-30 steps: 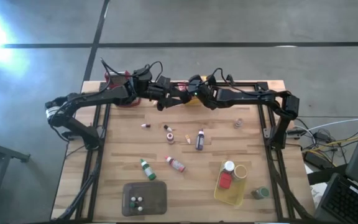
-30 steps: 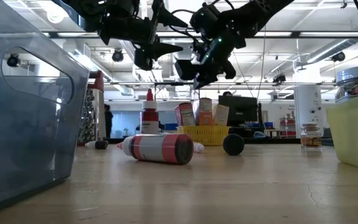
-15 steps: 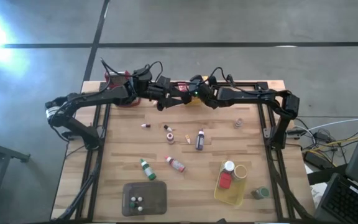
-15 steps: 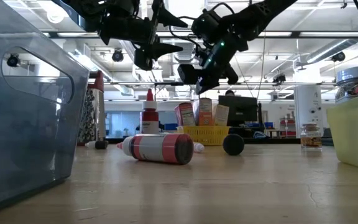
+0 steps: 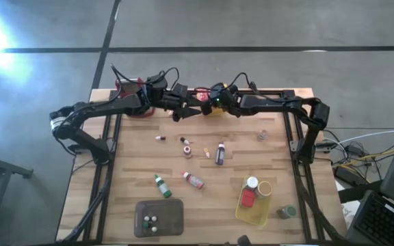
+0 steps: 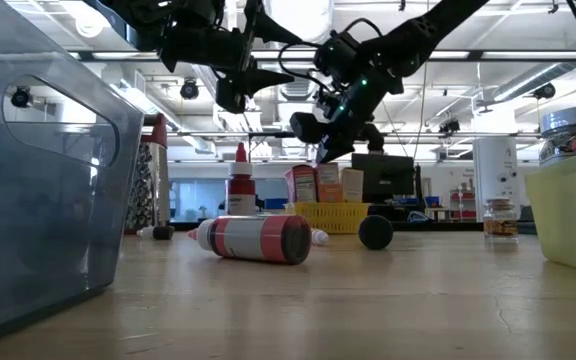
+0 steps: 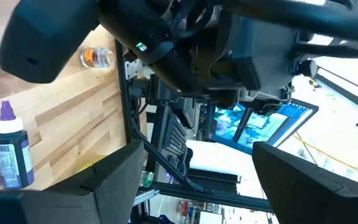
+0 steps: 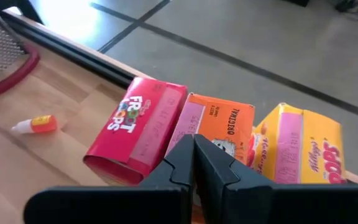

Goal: Pick & Place Kitchen Items
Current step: Put the orange cereal box into the top yellow bin, then put the green seasoning bottle into the bottom yellow bin

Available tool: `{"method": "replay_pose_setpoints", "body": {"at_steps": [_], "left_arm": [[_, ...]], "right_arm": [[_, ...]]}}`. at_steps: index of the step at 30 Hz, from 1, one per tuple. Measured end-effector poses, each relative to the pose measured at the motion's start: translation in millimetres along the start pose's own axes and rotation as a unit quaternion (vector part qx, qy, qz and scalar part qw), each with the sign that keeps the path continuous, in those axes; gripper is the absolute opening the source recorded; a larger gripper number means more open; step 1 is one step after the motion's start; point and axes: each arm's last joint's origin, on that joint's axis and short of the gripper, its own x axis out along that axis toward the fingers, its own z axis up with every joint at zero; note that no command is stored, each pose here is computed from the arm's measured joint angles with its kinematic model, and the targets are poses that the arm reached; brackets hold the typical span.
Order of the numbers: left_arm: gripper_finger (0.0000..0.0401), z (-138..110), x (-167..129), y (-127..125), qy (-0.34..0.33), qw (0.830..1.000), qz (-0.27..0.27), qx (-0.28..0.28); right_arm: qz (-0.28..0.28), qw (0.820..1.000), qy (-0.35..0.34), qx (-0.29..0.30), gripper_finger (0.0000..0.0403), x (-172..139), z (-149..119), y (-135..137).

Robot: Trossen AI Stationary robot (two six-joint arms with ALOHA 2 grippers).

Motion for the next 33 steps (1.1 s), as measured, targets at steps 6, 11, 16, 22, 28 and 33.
{"method": "replay_pose_setpoints", "body": {"at_steps": [6, 11, 16, 22, 28, 33], "left_arm": [[0.0305, 0.0, 0.0, 0.1, 0.000, 1.000, 0.000, 0.000], [0.0305, 0.0, 0.0, 0.1, 0.000, 1.000, 0.000, 0.000], [0.0305, 0.0, 0.0, 0.1, 0.000, 1.000, 0.000, 0.000], [0.0305, 0.0, 0.0, 0.1, 0.000, 1.000, 0.001, 0.000], [0.0305, 0.0, 0.0, 0.1, 0.000, 1.000, 0.000, 0.000], [0.0305, 0.0, 0.0, 0.1, 0.000, 1.000, 0.000, 0.000]], "right_arm": [[0.008, 1.000, 0.003, -0.002, 0.0008, 1.8, 1.4, -2.5], [-0.022, 0.999, -0.025, -0.034, 0.0008, -6.7, 12.3, -2.1], [-0.020, 0.997, -0.059, -0.051, 0.0008, -28.9, 32.0, -3.0], [0.004, 0.996, -0.050, -0.077, 0.0008, -60.7, 40.4, -11.2], [0.048, 0.988, -0.001, -0.144, 0.0008, -97.5, 24.5, -15.0], [0.104, 0.980, 0.010, -0.170, 0.0008, -125.2, -0.7, -18.1]]}}
